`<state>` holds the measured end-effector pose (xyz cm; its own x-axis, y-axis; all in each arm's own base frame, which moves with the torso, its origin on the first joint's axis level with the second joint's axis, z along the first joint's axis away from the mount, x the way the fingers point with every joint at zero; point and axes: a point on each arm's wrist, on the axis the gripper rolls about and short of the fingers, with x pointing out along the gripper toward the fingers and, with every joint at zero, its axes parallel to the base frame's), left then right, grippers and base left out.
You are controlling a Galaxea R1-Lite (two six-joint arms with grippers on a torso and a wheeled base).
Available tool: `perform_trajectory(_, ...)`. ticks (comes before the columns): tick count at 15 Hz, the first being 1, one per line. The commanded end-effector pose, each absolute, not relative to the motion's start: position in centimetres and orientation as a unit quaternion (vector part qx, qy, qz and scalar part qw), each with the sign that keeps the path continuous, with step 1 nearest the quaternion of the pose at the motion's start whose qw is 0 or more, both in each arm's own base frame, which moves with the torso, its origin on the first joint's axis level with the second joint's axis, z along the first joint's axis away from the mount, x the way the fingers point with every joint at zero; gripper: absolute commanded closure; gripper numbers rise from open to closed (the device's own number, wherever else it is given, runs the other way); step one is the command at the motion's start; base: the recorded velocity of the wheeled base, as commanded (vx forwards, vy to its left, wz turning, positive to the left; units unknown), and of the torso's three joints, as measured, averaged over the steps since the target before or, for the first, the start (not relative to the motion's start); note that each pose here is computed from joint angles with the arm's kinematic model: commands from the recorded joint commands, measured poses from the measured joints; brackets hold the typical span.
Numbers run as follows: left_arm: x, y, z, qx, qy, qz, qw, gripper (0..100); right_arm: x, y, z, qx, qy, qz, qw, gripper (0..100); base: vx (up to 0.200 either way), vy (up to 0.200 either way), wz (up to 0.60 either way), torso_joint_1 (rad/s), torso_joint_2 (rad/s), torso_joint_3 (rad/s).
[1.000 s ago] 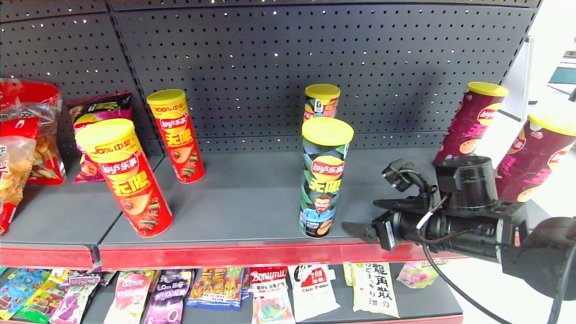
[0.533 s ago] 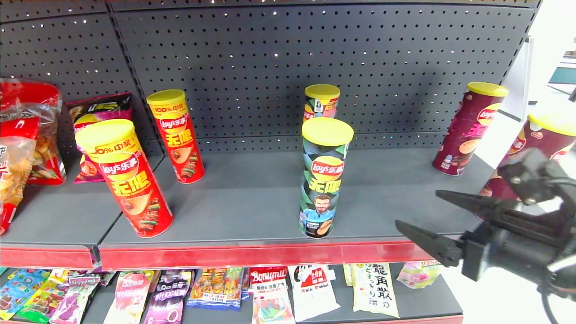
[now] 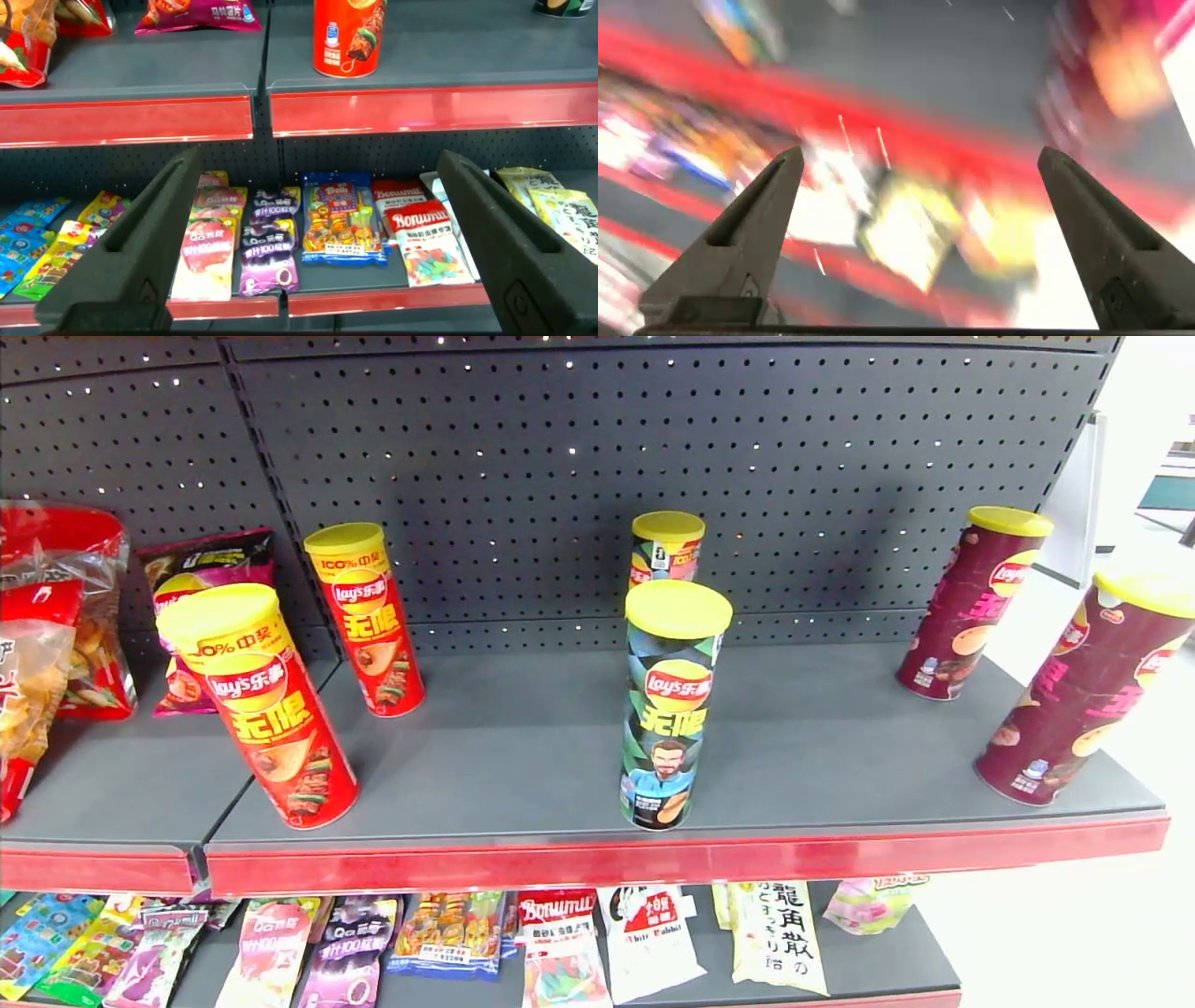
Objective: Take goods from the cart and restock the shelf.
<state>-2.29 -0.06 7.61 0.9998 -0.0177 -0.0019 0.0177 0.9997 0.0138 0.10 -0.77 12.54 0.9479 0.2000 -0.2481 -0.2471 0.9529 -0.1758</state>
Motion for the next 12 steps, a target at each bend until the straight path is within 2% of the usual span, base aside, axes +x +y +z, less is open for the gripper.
perform_trajectory(1, -2.3, -0.1, 7.6, 0.006, 0.001, -0.009, 1.000, 0, -4.6, -2.8, 10.4, -0.056, 0.073, -0.059, 0.994, 0, 0.000, 0.000, 0.00, 0.000, 0.00, 0.000)
perform_trajectory(3, -2.3, -0.1, 7.6, 0.006, 0.001, -0.010, 1.000, 0, -4.6, -2.8, 10.0, -0.049, 0.083, -0.086, 0.992, 0, 0.000, 0.000, 0.00, 0.000, 0.00, 0.000)
perform_trajectory(5, -2.3, -0.1, 7.6, 0.007, 0.001, -0.011, 1.000, 0, -3.3, -2.2, 11.5, -0.064, 0.130, -0.107, 0.984, 0, 0.000, 0.000, 0.00, 0.000, 0.00, 0.000)
perform_trajectory(7, -2.3, -0.1, 7.6, 0.006, 0.001, -0.010, 1.000, 0, -1.2, -1.2, 12.8, -0.054, 0.199, -0.229, 0.951, 0, 0.000, 0.000, 0.00, 0.000, 0.00, 0.000)
perform_trajectory(8, -2.3, -0.1, 7.6, 0.006, 0.001, -0.009, 1.000, 0, -1.3, -1.0, 12.5, -0.045, 0.212, -0.288, 0.933, 0, 0.000, 0.000, 0.00, 0.000, 0.00, 0.000)
perform_trajectory(9, -2.3, -0.1, 7.6, 0.006, 0.001, -0.011, 1.000, 0, -1.5, -0.9, 11.8, -0.036, 0.218, -0.309, 0.925, 0, 0.000, 0.000, 0.00, 0.000, 0.00, 0.000)
perform_trajectory(10, -2.3, -0.1, 7.6, 0.006, 0.001, -0.011, 1.000, 0, -1.5, -0.9, 11.8, -0.036, 0.218, -0.309, 0.925, 0, 0.000, 0.000, 0.00, 0.000, 0.00, 0.000)
perform_trajectory(11, -2.3, -0.1, 7.6, 0.006, 0.001, -0.010, 1.000, 0, -3.4, -0.1, 9.6, -0.005, 0.121, -0.159, 0.980, 0, 0.000, 0.000, 0.00, 0.000, 0.00, 0.000)
perform_trajectory(12, -2.3, -0.1, 7.6, 0.006, 0.001, -0.010, 1.000, 0, -2.7, 0.0, 9.1, 0.004, 0.106, -0.130, 0.986, 0, 0.000, 0.000, 0.00, 0.000, 0.00, 0.000)
